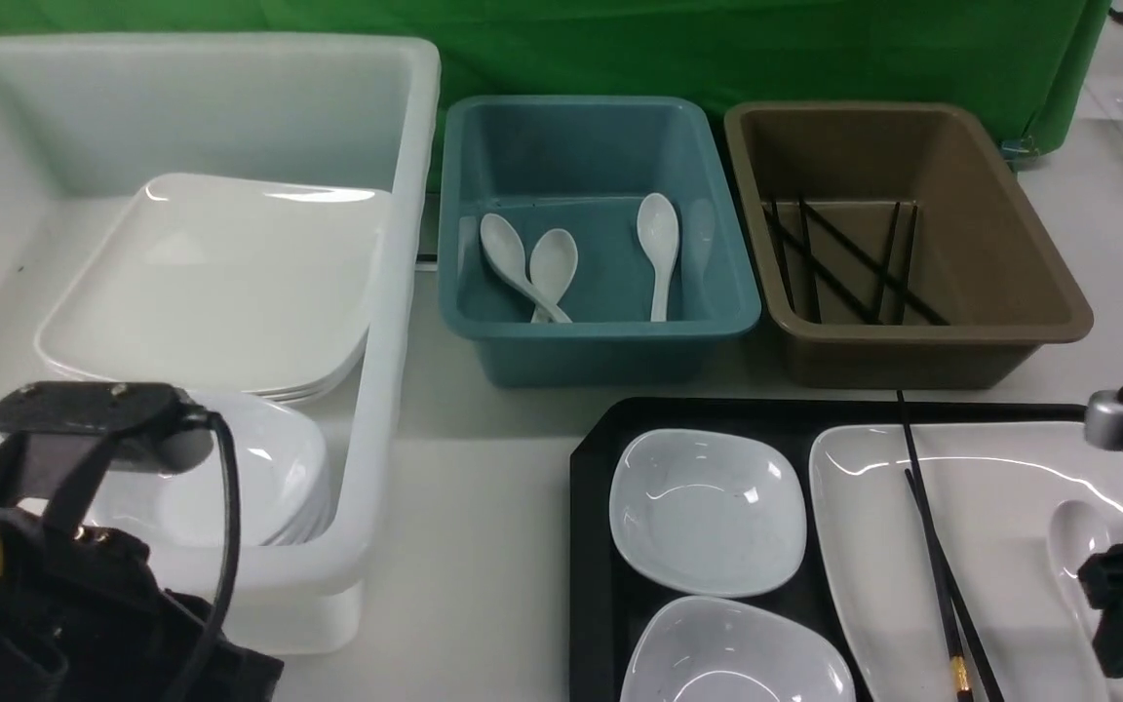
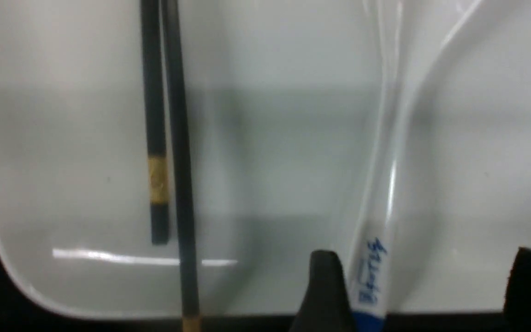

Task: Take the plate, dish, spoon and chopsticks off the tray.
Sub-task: Use the right arm to grab a pair of chopsticks from the plate

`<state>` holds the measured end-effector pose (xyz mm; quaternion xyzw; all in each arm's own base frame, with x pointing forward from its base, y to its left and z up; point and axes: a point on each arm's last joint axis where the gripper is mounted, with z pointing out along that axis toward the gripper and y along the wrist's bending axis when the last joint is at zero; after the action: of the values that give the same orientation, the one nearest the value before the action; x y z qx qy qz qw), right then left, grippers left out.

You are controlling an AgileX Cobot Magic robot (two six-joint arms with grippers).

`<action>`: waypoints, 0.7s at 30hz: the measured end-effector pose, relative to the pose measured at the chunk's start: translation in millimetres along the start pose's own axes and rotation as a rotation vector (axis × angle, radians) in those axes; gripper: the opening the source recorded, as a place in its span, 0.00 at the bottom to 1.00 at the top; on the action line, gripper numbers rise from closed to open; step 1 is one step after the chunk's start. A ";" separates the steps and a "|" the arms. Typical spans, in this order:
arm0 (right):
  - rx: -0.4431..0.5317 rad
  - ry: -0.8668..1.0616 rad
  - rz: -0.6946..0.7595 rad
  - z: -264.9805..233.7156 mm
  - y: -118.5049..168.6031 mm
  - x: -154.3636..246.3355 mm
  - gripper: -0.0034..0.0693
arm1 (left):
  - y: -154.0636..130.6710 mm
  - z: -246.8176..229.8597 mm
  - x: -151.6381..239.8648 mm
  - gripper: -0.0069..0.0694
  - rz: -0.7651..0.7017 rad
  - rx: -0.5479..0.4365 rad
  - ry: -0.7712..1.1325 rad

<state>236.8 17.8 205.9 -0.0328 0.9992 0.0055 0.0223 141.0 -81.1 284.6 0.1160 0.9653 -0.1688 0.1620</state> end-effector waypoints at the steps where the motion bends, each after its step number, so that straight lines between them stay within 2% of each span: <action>1: 0.002 0.000 -0.003 1.3 0.2 -0.9 0.77 | -0.2 0.0 -0.4 0.09 0.002 0.000 -0.004; 8: 0.047 0.076 0.021 38.8 0.8 -15.2 0.77 | -0.6 0.1 -1.8 0.09 0.005 -0.001 -0.021; 11: 0.061 0.099 0.023 45.7 -0.4 -16.4 0.70 | -0.5 0.1 -1.8 0.09 0.006 -0.002 -0.021; 12: 0.061 0.104 0.024 47.2 -0.2 -16.7 0.58 | -0.5 0.1 -1.9 0.09 0.006 -0.002 -0.022; 13: 0.061 0.102 0.024 47.2 -0.2 -16.8 0.56 | -0.5 0.1 -2.0 0.09 0.006 -0.002 -0.023; 14: 0.061 0.103 0.022 47.8 0.0 -17.0 0.44 | -0.6 -0.1 -2.5 0.09 0.006 -0.001 -0.028; 16: 0.062 0.101 0.018 47.5 -0.1 -17.3 0.25 | -0.9 -0.1 -2.7 0.09 0.004 0.002 -0.030; 21: 0.050 0.046 0.029 24.4 1.1 -18.6 0.25 | -2.2 -6.4 -7.5 0.09 0.017 -0.007 -0.053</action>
<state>256.3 20.4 182.4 -0.0179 0.9996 -0.0200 0.0001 145.6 -82.1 293.6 0.1191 0.9602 -0.1669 0.1894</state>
